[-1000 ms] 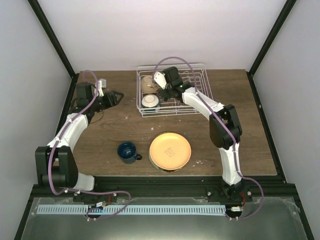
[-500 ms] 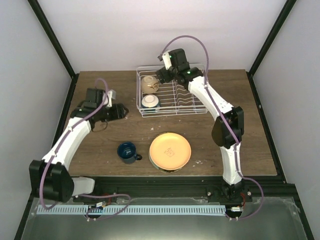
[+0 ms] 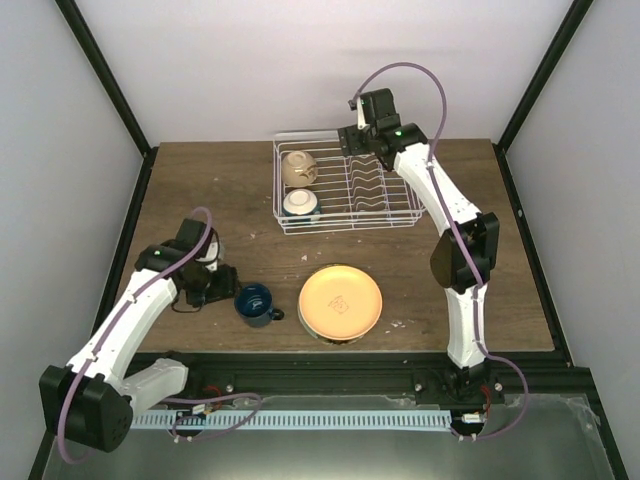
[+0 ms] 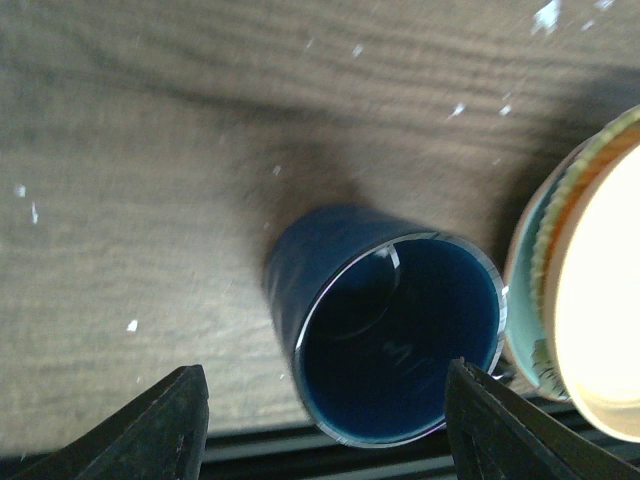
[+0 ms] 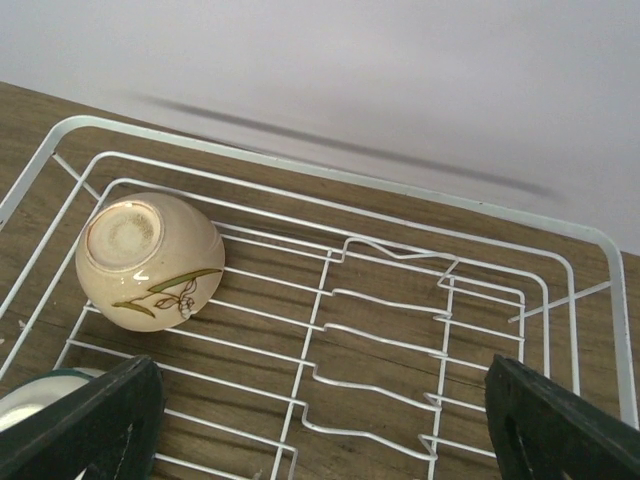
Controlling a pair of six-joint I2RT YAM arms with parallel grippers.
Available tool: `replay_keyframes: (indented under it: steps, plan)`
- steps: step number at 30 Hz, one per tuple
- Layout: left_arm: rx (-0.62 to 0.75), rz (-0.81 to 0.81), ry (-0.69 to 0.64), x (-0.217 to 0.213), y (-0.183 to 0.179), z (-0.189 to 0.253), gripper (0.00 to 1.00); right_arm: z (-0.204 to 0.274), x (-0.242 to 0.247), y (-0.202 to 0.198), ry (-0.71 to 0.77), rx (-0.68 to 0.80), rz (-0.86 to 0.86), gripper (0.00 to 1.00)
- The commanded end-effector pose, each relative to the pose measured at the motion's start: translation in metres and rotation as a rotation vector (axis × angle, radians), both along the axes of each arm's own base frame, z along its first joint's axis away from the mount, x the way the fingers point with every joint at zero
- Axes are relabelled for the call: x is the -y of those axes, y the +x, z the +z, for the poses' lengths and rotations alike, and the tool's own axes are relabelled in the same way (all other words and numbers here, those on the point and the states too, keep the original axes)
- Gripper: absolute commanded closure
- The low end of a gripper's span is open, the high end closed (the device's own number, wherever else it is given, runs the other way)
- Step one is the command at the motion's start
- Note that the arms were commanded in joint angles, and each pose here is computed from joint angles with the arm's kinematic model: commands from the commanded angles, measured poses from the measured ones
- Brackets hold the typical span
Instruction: Load the mixed dishes into the dish rack
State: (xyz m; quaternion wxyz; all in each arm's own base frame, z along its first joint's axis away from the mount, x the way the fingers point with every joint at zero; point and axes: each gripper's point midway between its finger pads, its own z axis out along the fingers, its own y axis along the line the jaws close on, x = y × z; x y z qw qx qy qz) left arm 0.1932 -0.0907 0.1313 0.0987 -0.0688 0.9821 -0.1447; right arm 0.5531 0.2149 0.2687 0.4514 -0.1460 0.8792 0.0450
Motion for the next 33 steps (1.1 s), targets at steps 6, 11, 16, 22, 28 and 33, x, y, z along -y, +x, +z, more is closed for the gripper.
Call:
replay_keyframes:
  steps: [6,11,16,22,28,33]
  plan:
    - [-0.115,-0.002,0.005,0.004,-0.017,-0.031,0.34,0.019,0.007,-0.014,0.005,0.009,-0.028,0.15]
    - [-0.129,-0.015,-0.003,0.011,-0.009,-0.045,0.36,0.018,0.012,-0.016,-0.019,0.012,-0.037,0.16]
    - [-0.134,-0.008,0.001,0.013,-0.001,-0.052,0.44,0.019,0.013,-0.016,-0.028,0.016,-0.038,0.18]
    - [-0.153,-0.024,-0.007,0.019,0.003,-0.061,0.55,0.018,0.013,-0.015,-0.039,0.02,-0.036,0.19]
    - [-0.16,-0.033,-0.014,0.024,0.008,-0.067,0.59,0.015,0.012,-0.013,-0.041,0.018,-0.028,0.2]
    - [-0.15,-0.036,-0.027,0.028,0.012,-0.066,0.74,0.017,0.011,-0.013,-0.043,0.023,-0.023,0.23]
